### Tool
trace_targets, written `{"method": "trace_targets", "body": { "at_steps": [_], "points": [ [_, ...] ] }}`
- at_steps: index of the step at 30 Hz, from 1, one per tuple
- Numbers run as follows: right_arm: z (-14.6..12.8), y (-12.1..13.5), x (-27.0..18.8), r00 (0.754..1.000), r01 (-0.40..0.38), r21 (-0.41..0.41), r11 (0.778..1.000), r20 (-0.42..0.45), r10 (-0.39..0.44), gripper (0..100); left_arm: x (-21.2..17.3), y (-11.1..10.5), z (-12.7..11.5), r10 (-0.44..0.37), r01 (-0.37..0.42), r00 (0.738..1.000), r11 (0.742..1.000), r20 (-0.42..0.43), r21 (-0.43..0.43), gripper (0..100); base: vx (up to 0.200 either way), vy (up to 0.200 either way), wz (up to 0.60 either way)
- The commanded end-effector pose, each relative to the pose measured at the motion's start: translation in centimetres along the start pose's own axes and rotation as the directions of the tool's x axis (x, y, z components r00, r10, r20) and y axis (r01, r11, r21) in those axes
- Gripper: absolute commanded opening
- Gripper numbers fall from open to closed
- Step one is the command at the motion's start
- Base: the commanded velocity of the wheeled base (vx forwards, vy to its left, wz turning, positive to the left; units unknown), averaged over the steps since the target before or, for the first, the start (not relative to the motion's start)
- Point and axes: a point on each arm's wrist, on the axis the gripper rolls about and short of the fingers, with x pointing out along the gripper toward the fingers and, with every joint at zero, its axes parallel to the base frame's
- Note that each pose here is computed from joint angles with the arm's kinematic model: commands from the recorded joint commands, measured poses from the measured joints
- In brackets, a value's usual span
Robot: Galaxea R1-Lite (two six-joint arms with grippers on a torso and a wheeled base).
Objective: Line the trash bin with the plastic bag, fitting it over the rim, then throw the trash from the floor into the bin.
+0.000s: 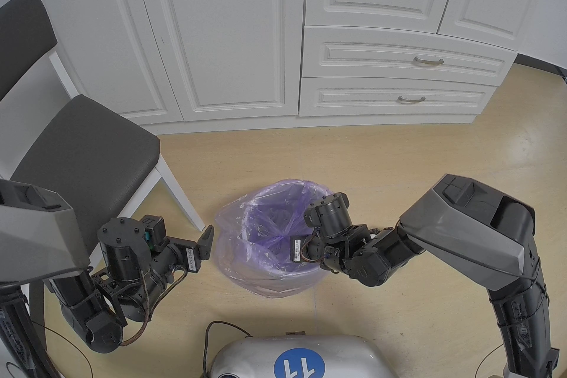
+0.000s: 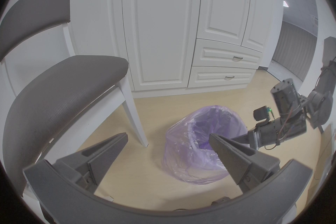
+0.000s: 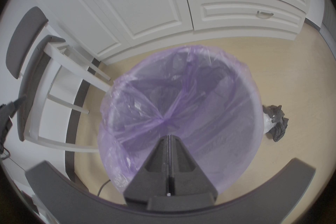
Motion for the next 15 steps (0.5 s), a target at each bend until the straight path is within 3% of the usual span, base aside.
{"method": "trace_targets", "body": {
  "at_steps": [1, 7, 15],
  "points": [
    [-1.1, -0.8, 0.0, 0.999, 0.017, -0.010, 1.000, -0.042, -0.017, 0, -0.9, -0.2, 0.7, -0.017, 0.017, 1.000, 1.000, 0.022, -0.001, 100, 0.000, 0.000, 0.00],
    [-2.3, -1.4, -1.3, 0.995, 0.013, -0.101, 0.995, -0.102, -0.023, 0, -1.4, -0.2, 1.1, -0.021, 0.021, 0.999, 1.000, 0.035, -0.003, 100, 0.000, 0.000, 0.00],
    [-1.5, -1.1, -3.5, 0.994, -0.043, -0.109, 0.993, -0.103, 0.032, 0, -1.7, -0.1, 1.2, -0.020, 0.020, 0.999, 1.000, 0.040, -0.005, 100, 0.000, 0.000, 0.00]
  ]
}}
